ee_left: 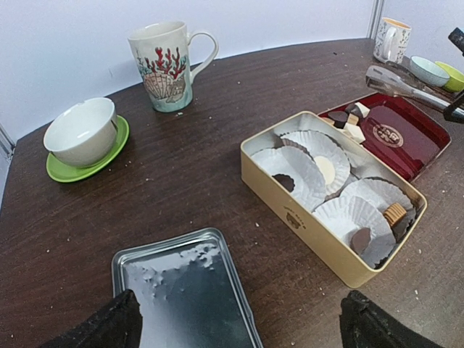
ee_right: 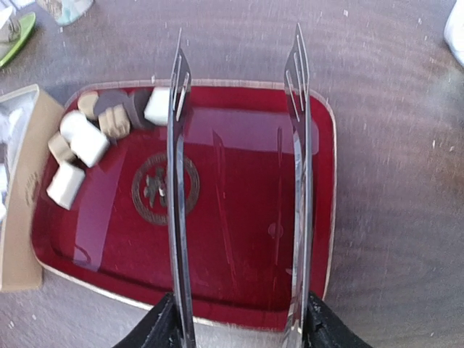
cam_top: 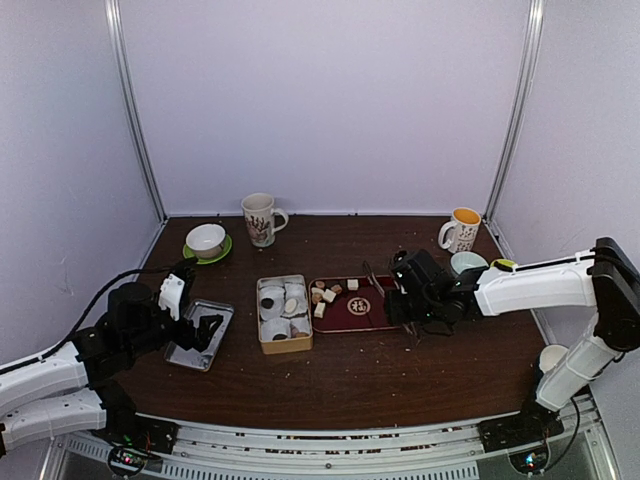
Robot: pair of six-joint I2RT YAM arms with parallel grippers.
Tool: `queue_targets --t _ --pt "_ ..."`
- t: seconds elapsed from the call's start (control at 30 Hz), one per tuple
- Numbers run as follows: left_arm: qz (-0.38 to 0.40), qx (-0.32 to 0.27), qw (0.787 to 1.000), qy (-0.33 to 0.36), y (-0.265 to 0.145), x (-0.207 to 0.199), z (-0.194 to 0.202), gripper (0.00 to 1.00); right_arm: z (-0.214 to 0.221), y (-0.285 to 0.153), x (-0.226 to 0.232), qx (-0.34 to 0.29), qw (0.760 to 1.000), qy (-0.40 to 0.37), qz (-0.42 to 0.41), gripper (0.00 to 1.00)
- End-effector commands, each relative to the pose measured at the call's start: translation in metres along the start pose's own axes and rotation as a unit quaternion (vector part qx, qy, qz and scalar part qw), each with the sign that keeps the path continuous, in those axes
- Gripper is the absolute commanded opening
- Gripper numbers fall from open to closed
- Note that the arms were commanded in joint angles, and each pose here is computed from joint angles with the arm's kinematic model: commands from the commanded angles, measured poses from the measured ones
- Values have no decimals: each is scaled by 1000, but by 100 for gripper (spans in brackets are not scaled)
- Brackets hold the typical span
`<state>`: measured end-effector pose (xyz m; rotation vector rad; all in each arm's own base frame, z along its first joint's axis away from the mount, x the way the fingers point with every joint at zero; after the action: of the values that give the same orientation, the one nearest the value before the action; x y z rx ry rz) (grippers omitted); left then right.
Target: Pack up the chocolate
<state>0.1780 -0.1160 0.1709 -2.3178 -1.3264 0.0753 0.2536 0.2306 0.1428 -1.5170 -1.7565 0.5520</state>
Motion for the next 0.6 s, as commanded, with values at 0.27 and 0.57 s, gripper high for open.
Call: queue_targets --t 0.27,0.57 --pt "-9 -34 999 -9 -1 4 -18 98 -20 35 11 -18 1000 2 9 55" --pt "-10 -32 999 -9 -1 4 -18 98 -11 44 11 2 1000 3 3 86"
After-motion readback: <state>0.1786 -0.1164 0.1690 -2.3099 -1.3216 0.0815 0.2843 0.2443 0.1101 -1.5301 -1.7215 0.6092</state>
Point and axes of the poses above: each gripper's point midway between its finger pads, its own y axis out along the fingers, its own x axis along the line the jaws close on, z = x × y, the point moved 8 cm from there along -y, back along the fingers, and after that the axes turned 11 degrees about y, right-handed, at the moved point
